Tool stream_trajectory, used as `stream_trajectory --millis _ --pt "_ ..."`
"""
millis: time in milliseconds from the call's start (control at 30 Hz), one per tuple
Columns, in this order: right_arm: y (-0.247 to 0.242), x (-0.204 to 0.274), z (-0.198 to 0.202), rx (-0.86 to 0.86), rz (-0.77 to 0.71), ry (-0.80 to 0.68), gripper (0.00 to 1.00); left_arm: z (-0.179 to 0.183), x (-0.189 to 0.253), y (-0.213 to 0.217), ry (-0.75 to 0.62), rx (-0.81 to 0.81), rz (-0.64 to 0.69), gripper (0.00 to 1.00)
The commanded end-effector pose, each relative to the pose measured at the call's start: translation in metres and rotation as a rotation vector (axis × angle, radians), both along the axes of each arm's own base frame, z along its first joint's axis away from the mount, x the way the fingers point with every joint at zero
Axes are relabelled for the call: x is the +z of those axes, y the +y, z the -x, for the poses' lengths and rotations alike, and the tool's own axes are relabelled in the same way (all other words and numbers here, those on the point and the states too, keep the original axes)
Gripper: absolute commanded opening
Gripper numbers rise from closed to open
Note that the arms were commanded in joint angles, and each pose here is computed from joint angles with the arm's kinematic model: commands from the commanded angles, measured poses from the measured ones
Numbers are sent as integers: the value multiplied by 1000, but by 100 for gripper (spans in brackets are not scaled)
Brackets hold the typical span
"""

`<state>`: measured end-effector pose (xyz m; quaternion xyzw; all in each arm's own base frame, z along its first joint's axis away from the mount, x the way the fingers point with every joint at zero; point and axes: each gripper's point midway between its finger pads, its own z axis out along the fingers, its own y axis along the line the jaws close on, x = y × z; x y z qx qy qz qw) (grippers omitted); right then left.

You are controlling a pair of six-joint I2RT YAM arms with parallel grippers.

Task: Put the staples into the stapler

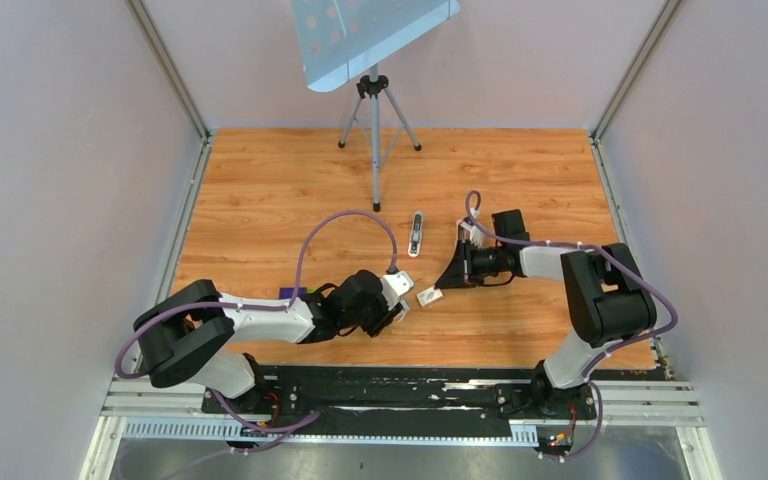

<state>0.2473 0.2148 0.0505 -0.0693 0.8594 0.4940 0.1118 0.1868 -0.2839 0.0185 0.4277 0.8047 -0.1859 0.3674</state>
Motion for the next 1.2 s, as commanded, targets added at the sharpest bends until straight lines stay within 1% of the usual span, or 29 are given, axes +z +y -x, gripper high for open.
stream_trajectory --millis 0,67,100,167,233,300,400,533,667,700,767,800,933,1033,1100,1167 --pt "-18 -5 3 -57 106 18 25 -5 18 -8 -9 43 51 46" --pt "-22 -3 2 -73 141 7 35 -11 28 -9 -20 90 81 50" --pt "-25 -2 1 -83 159 5 39 -14 33 -9 -26 109 92 52" --pt "-30 0 0 -103 203 3 42 -21 42 -7 -37 159 103 54" --pt "-34 4 -1 -121 230 -13 43 -28 48 -3 -16 205 113 55" --pt "-35 9 -2 -136 255 -33 43 -39 56 3 16 271 150 55" --pt "-34 17 -4 -141 306 -85 43 -53 72 12 65 347 242 56" --pt "-21 31 -3 -124 371 -181 43 -71 92 35 80 456 331 63" --pt "-6 40 1 -99 457 -276 41 -85 107 68 98 582 363 68" --pt "1 41 4 -82 466 -295 40 -89 111 79 96 622 374 76" --pt "11 46 6 -69 483 -334 39 -92 119 96 76 669 378 98" --pt "16 47 7 -60 496 -352 39 -93 122 105 62 694 373 100" --pt "38 50 15 -10 531 -402 37 -91 139 135 -4 768 344 100" --pt "53 49 22 22 546 -415 36 -87 153 164 -60 889 328 100" --pt "62 47 27 46 563 -431 35 -84 161 178 -95 930 333 100" --pt "71 45 33 72 573 -442 35 -80 165 189 -97 972 346 100"
